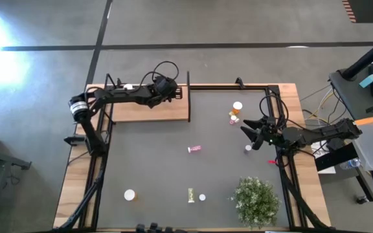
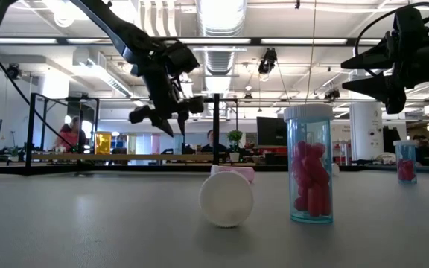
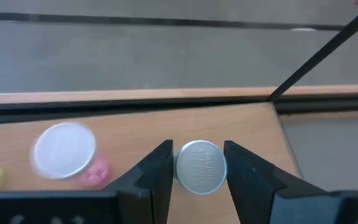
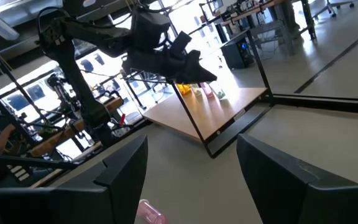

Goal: Pick and place medicine bottles onto shelf by color
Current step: Put the top left blue pill bottle on the shelf, then put the bottom orange pill bottle on the shelf aligned with the other orange pill bottle

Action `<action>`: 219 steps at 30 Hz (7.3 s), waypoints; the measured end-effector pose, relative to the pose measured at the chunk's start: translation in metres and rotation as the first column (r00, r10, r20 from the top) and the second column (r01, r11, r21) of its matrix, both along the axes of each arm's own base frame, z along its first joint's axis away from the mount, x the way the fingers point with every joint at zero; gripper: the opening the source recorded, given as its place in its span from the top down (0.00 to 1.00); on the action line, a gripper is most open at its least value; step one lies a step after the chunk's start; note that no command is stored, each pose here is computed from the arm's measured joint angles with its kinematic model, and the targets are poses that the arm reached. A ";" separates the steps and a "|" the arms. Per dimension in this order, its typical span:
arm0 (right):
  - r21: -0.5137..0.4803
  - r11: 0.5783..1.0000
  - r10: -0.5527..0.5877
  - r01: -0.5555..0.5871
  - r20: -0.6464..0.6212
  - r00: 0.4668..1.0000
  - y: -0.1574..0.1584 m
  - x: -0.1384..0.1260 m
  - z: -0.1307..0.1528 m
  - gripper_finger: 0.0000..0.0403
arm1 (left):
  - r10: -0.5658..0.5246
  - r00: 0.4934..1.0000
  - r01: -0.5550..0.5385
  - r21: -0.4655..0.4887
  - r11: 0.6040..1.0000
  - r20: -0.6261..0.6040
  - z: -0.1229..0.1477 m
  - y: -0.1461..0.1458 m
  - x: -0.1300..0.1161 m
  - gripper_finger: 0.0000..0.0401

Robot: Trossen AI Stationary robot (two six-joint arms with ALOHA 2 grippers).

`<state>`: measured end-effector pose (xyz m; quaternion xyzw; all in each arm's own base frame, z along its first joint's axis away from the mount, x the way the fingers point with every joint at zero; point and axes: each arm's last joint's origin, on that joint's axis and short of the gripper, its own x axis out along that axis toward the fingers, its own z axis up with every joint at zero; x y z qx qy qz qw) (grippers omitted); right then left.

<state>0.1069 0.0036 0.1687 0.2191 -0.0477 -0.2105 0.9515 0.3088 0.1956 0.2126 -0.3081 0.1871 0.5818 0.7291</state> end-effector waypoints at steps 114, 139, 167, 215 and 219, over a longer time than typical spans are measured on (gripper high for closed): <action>0.000 1.000 0.000 0.000 -0.001 1.000 0.000 0.000 0.000 0.41 | 0.349 0.897 -0.407 -0.816 0.411 -0.271 0.012 -0.358 -0.083 0.43; 0.000 1.000 0.000 0.000 -0.001 1.000 0.000 0.000 0.000 0.41 | 0.378 0.867 -0.455 -0.827 0.330 -0.326 0.008 -0.392 -0.108 0.11; 0.000 1.000 0.000 0.000 -0.001 1.000 0.000 0.000 0.000 0.41 | 0.428 0.855 -0.452 -0.827 0.335 -0.293 -0.016 -0.387 -0.112 0.50; 0.000 1.000 0.000 0.000 0.000 1.000 0.000 0.000 0.000 0.41 | 0.314 0.926 -0.371 -0.638 0.674 -0.208 0.034 -0.103 -0.115 0.53; 0.000 1.000 0.000 0.000 -0.001 1.000 0.000 0.000 0.000 0.41 | 0.324 0.924 -0.376 -0.632 0.678 -0.202 0.034 -0.081 -0.125 0.52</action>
